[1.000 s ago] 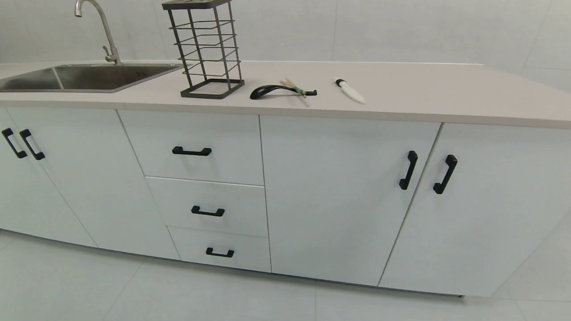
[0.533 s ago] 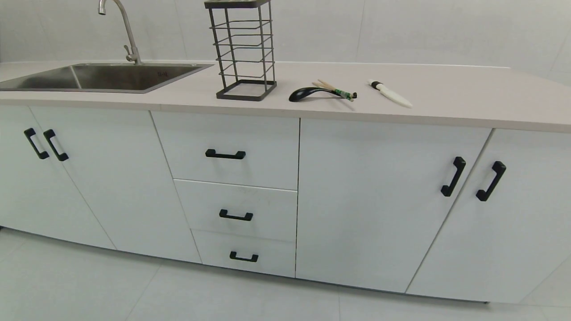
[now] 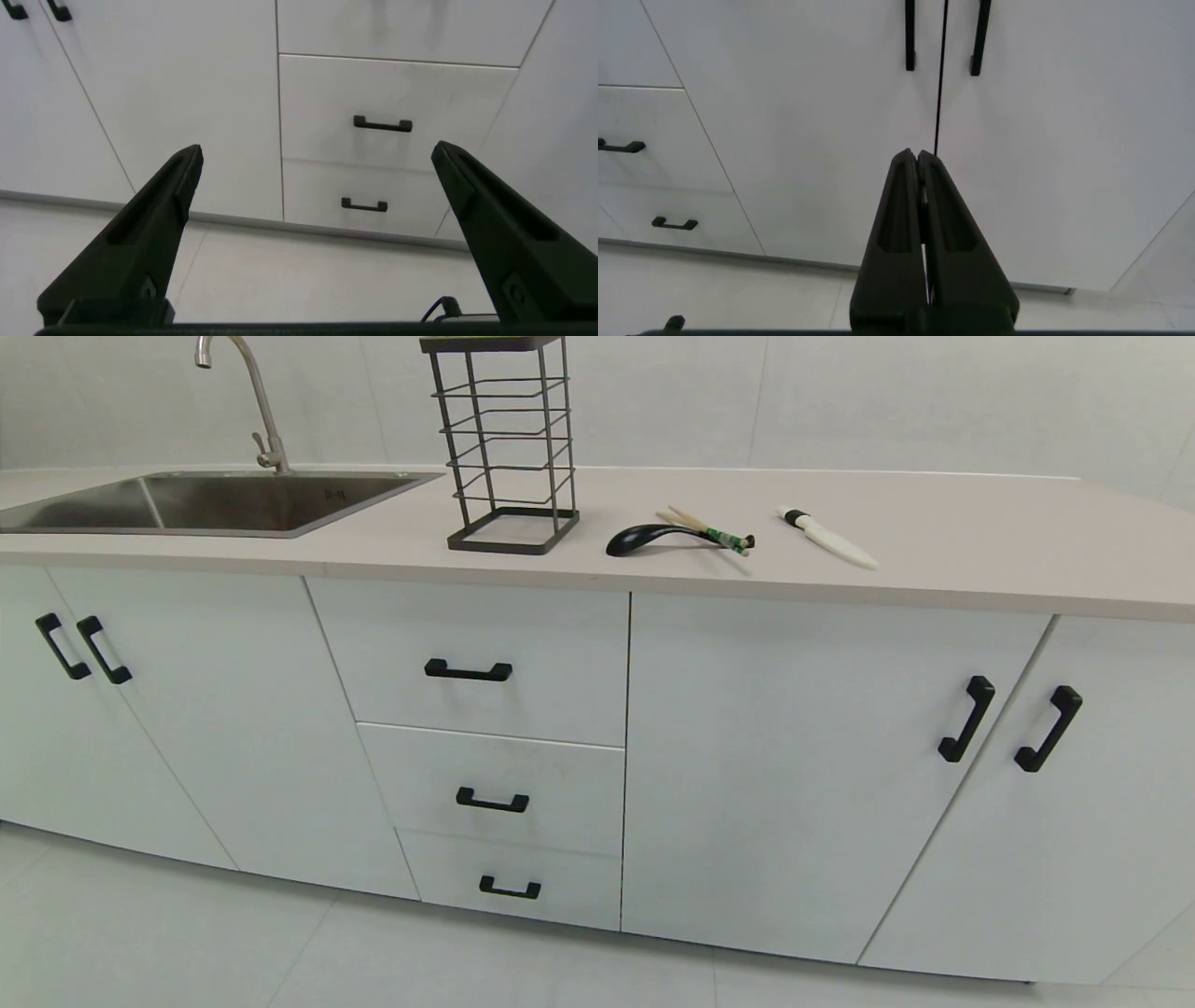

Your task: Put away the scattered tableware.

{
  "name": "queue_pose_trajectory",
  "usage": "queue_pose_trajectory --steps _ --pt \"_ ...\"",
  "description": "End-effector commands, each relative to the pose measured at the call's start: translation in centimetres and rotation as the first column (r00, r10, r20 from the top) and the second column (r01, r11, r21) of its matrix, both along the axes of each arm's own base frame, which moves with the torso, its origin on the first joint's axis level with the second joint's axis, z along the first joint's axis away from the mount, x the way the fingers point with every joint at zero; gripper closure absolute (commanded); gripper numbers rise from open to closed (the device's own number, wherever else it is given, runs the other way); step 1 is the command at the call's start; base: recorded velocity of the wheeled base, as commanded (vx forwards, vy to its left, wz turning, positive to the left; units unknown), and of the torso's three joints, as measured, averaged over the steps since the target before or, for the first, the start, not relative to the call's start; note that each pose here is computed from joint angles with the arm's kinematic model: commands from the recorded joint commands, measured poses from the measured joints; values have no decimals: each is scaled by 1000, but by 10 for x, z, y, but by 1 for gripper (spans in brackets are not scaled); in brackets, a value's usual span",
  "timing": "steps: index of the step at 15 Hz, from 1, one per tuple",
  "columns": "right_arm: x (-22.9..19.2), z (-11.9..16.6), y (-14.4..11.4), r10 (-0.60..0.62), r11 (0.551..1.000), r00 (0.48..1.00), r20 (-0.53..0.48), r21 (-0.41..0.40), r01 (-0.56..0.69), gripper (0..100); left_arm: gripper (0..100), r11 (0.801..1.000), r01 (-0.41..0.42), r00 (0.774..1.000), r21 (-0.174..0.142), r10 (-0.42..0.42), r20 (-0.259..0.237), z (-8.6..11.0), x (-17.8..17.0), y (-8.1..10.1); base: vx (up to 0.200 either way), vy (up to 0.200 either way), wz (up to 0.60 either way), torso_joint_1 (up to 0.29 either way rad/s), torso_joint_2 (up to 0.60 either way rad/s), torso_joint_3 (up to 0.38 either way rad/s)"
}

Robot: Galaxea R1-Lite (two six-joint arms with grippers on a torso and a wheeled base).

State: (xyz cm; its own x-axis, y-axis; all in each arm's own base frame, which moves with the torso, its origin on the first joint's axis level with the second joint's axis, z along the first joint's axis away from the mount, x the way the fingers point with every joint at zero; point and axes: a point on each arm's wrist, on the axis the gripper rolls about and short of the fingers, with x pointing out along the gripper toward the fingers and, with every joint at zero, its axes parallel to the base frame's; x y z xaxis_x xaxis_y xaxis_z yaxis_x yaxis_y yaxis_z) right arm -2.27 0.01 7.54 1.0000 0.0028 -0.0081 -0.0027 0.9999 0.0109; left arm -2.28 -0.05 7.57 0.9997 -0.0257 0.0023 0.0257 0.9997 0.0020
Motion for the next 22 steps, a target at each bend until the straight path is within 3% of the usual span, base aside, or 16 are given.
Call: queue_pose_trajectory --steps 1,12,15,16,17,18,19,22 --pt "0 0 0 0 1000 1000 -1 0 0 100 0 1000 0 1000 0 0 1 0 0 0 0 0 0 0 0 0" --pt "0 0 0 2 1000 1000 -1 0 -2 100 0 1000 3 1000 12 -3 1 0 0 0 0 0 0 0 0 0" --pt "0 0 0 0 1000 1000 -1 0 0 100 0 996 33 999 80 -34 15 1 0 -1 0 0 0 0 0 0" --pt "0 0 0 0 1000 1000 -1 0 0 100 0 996 37 998 81 -40 38 4 0 -1 0 0 0 0 0 0" --pt "0 0 0 0 1000 1000 -1 0 0 100 0 996 18 946 85 -45 320 45 -11 -1 0 0 0 0 0 0" --pt "0 0 0 2 1000 1000 -1 0 -2 100 0 995 23 920 95 -58 387 68 -16 -1 0 0 0 0 0 0" --pt "0 0 0 2 1000 1000 -1 0 -2 100 0 994 43 913 103 -81 400 83 -19 -2 0 0 0 0 0 0" --pt "0 0 0 0 1000 1000 -1 0 0 100 0 982 141 945 126 -171 277 93 -1 -4 0 0 0 0 0 0"
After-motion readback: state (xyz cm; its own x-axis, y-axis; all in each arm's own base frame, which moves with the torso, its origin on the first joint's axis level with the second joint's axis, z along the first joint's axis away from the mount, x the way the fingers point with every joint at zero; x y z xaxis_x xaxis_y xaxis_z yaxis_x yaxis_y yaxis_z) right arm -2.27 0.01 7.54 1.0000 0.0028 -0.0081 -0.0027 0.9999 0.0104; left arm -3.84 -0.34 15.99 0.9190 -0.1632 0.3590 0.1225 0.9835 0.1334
